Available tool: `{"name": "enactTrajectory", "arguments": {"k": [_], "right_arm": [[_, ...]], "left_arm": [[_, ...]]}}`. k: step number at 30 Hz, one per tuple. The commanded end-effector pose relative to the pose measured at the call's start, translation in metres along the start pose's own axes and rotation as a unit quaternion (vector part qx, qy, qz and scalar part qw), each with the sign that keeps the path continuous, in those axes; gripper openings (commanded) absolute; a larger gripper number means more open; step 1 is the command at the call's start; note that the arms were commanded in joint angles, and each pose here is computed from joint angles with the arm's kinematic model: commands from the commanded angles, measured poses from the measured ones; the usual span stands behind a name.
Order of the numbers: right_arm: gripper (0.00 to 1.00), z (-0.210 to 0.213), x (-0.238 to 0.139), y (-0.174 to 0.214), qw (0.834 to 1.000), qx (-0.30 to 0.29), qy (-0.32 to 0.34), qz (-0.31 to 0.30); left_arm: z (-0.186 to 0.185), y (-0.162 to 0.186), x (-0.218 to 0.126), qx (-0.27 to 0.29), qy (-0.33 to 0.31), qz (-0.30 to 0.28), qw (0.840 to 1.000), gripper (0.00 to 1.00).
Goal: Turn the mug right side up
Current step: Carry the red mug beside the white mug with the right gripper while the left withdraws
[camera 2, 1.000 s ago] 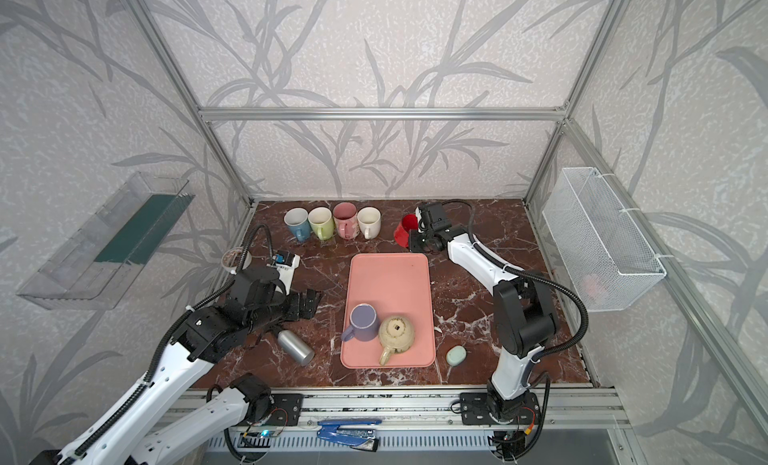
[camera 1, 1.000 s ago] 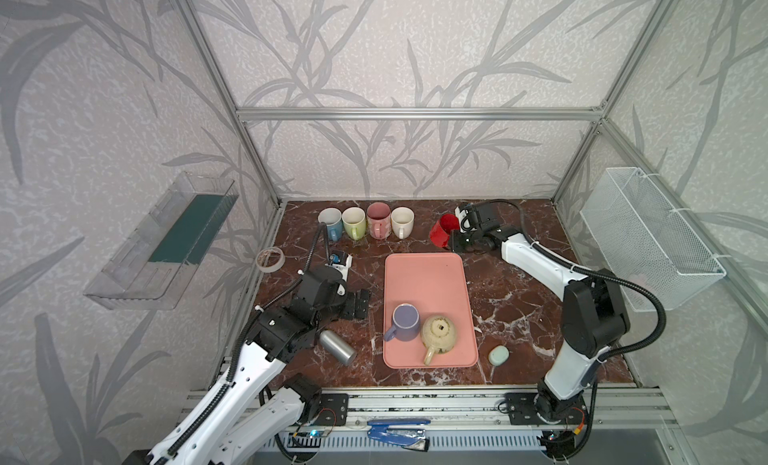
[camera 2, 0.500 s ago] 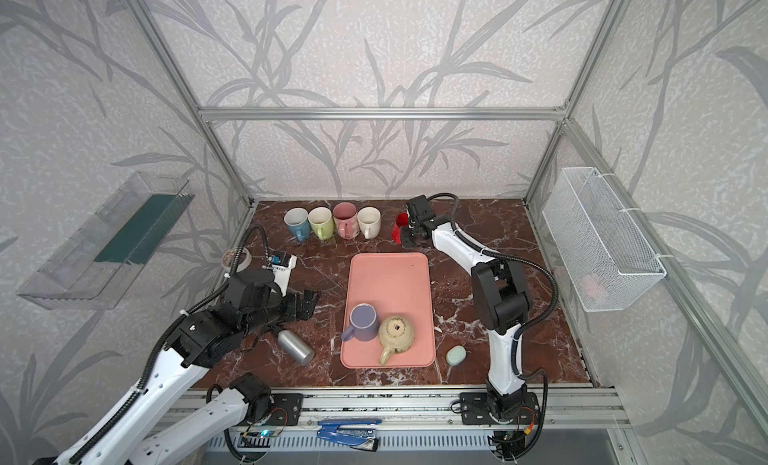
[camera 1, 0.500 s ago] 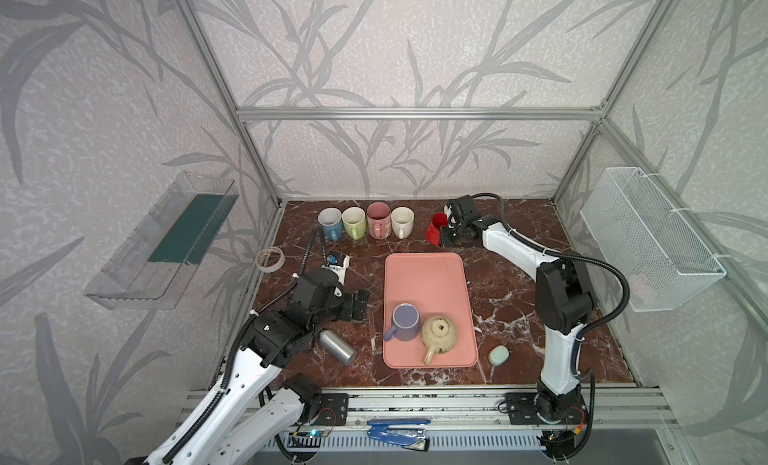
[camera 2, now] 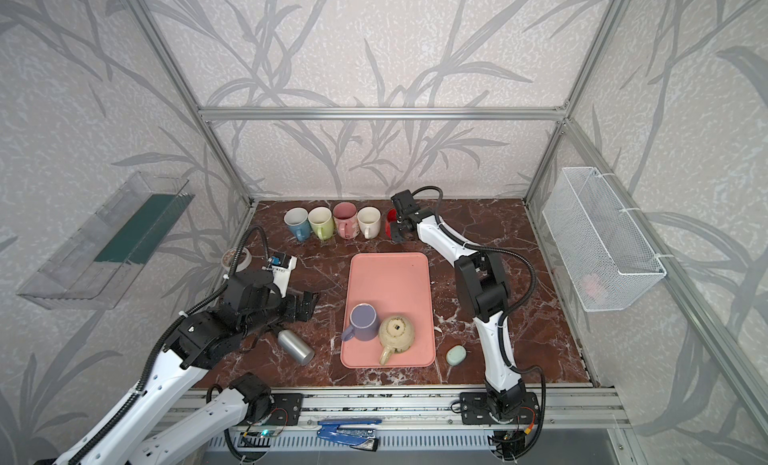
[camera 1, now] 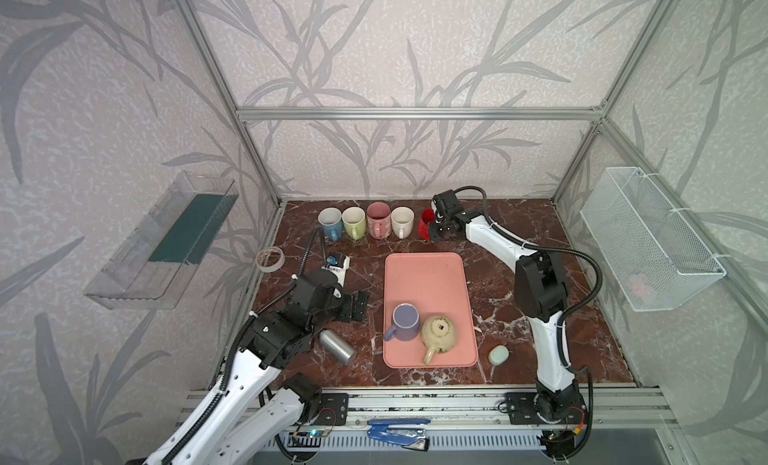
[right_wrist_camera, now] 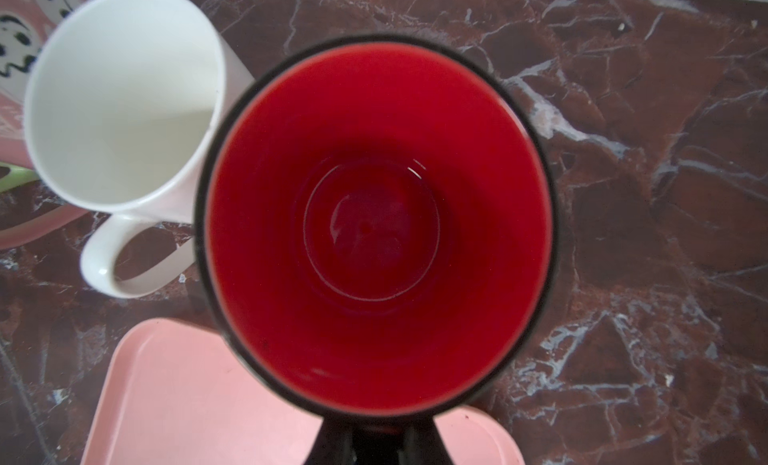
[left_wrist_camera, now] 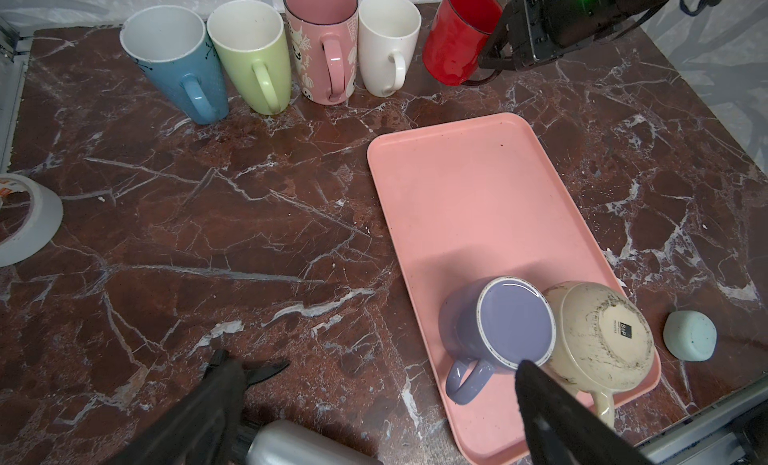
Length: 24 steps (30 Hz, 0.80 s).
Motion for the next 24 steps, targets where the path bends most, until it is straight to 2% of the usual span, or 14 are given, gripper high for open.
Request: {"name": "enactTrajectory", "arguments": {"k": [1, 24], "right_arm": [[0.00, 0.007, -0.008, -0.018, 0.999, -0.014, 0.017, -0.034], [0.00, 0.014, 0.029, -0.019, 0.998, -0.029, 0.051, -0.021]], "left_arm": [[0.001, 0.006, -0.001, 0.007, -0.001, 0.007, 1.000, 0.99], [-0.002, 0.007, 0.003, 0.009, 0.011, 0.013, 1.000, 0.99]]}}
Point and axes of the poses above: each gripper's point midway between its finger pads, its own x axis out along the fingers, its own z axis along the line the jaws close on, y = z × x, the point moved 7 cm from there along -x, back along the fingers, and after that the axes turned 6 degrees about x, right-handed, at the moved point
